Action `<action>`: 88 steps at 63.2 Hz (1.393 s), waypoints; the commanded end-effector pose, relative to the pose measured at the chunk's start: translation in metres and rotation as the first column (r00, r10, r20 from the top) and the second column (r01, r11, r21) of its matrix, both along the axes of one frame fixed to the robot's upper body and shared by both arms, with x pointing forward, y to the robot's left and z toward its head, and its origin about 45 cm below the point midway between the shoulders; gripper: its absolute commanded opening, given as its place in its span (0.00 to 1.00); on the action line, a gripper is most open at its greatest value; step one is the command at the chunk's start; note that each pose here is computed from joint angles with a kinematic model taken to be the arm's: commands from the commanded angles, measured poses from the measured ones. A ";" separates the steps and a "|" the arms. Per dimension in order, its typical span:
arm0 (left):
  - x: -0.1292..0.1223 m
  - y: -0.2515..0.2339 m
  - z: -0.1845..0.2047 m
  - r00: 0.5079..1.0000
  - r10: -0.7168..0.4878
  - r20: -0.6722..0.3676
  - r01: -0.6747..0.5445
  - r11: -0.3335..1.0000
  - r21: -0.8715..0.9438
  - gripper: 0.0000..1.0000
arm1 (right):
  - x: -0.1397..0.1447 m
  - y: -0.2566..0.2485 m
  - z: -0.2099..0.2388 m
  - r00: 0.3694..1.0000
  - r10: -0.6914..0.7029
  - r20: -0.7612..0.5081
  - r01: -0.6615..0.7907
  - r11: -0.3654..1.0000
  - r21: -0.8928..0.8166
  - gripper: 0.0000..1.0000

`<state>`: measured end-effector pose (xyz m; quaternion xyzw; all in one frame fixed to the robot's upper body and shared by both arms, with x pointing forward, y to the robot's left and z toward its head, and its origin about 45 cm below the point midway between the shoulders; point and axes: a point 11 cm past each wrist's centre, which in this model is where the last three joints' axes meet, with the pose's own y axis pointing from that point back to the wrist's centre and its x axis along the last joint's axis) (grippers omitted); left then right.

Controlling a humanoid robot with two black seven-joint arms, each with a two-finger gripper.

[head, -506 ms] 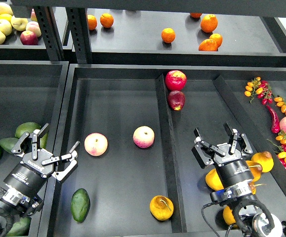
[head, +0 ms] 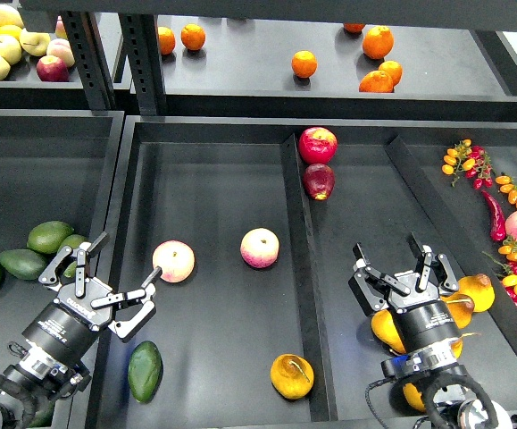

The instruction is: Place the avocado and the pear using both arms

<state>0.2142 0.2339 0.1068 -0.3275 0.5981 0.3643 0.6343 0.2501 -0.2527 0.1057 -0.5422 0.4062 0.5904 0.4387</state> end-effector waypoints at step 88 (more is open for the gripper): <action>0.075 -0.011 -0.001 0.906 -0.423 -0.026 0.396 0.823 0.406 1.00 | -0.004 -0.006 0.002 0.999 -0.020 0.036 0.020 1.000 -0.004 1.00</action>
